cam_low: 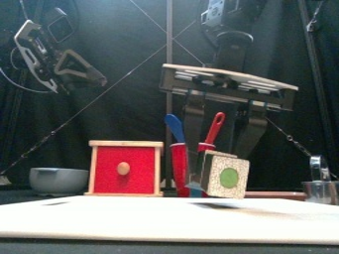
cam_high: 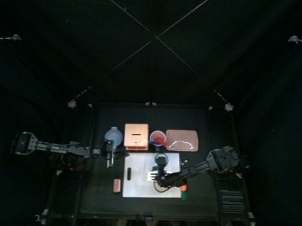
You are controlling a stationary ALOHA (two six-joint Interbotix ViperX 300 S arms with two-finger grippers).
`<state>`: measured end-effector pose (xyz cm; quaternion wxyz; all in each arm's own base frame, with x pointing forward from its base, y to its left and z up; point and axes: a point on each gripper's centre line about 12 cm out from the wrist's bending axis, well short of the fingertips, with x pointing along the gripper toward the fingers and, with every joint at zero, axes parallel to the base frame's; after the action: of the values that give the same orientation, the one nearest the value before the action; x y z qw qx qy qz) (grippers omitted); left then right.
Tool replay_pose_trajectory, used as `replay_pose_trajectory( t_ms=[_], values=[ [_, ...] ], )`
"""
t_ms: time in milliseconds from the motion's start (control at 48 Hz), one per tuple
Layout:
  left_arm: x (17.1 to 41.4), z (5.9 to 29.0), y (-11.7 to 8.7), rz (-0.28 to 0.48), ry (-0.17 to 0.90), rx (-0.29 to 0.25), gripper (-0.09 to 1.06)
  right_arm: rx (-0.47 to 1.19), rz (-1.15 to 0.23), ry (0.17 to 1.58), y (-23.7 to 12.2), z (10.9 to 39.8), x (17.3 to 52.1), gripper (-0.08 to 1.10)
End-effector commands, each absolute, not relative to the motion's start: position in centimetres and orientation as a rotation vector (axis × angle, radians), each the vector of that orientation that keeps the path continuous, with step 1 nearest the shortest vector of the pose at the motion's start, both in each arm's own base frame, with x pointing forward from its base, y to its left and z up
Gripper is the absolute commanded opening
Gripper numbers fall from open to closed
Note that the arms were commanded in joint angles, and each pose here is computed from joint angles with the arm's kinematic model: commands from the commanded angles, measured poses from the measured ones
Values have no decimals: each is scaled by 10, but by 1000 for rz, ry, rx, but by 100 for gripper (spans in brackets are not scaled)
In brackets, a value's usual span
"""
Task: Place sushi on board then cut the sushi with the knife then place the pieces on the plate
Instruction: Pick knife at handle with right hand
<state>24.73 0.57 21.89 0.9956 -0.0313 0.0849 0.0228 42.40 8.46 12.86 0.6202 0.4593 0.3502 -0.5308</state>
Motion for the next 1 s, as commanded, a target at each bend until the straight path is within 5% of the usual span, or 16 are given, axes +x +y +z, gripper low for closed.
replay_pose_trajectory(
  t_ms=[21,542,1000],
  values=[
    [249,223,7,48,156,-61,39,1094,-1197,757,80,148,432,66],
    [242,222,7,49,152,-60,39,1077,-1196,775,83,142,432,87],
    [242,222,7,50,153,-65,39,1048,-1156,722,77,176,426,88]
  ],
)
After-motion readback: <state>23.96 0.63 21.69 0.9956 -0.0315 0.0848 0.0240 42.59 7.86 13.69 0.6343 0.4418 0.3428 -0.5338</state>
